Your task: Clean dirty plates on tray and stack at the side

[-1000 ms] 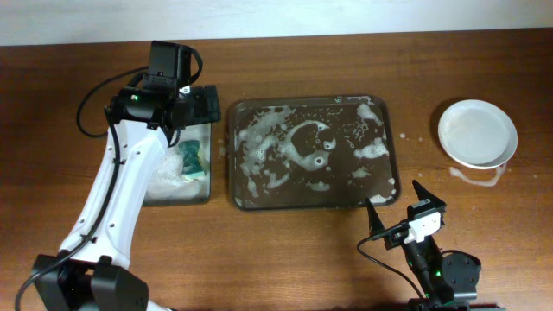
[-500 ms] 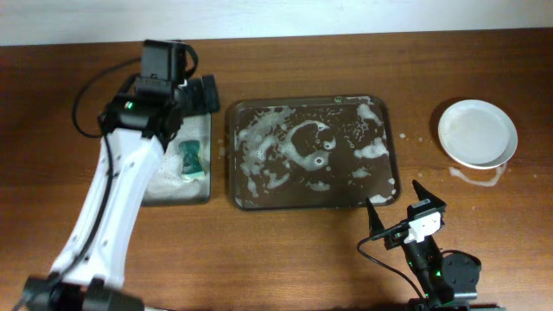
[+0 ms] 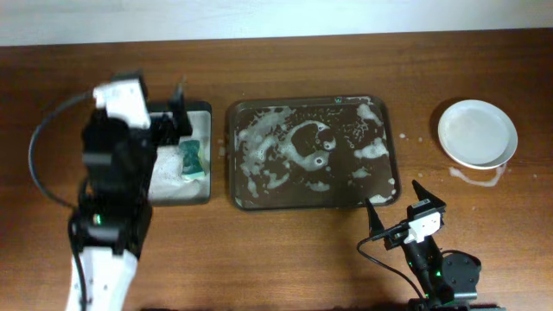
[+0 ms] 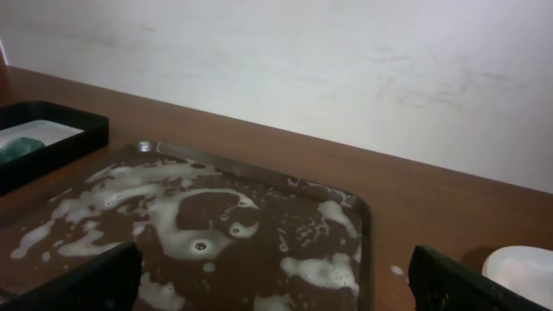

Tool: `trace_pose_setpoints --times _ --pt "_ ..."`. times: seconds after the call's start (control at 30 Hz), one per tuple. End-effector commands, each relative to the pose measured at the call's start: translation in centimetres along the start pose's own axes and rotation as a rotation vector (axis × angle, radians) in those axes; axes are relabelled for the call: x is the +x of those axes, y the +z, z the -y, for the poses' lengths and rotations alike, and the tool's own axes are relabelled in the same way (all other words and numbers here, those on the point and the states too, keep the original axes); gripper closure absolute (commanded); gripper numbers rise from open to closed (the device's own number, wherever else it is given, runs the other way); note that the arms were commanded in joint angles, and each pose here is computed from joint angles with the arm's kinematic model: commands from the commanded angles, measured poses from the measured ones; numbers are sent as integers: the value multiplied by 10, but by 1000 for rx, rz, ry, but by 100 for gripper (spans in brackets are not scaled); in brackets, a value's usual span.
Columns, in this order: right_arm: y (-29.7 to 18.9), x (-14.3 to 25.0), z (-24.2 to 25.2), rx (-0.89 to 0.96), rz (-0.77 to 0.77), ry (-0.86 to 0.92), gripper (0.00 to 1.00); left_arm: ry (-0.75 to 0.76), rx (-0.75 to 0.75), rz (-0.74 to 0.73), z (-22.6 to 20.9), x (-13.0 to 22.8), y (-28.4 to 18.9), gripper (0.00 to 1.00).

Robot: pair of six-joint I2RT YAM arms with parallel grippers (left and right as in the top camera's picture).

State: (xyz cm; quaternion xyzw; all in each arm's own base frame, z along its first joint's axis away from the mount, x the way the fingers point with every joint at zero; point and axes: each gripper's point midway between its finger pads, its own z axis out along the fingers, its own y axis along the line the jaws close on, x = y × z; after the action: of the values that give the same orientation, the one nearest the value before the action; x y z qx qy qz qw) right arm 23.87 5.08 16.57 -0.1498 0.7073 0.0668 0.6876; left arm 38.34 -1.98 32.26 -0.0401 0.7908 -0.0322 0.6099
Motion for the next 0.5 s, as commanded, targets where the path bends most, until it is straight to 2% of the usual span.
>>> trace_pose_setpoints --times 0.0,0.27,0.47 --pt "0 1 -3 -15 3 11 1 9 39 68 -11 43 -32 1" --pt "0 1 -3 -16 3 11 2 -5 -4 193 -40 96 -79 1" --pt "0 1 -3 -16 3 11 2 42 -20 248 -46 113 -94 1"
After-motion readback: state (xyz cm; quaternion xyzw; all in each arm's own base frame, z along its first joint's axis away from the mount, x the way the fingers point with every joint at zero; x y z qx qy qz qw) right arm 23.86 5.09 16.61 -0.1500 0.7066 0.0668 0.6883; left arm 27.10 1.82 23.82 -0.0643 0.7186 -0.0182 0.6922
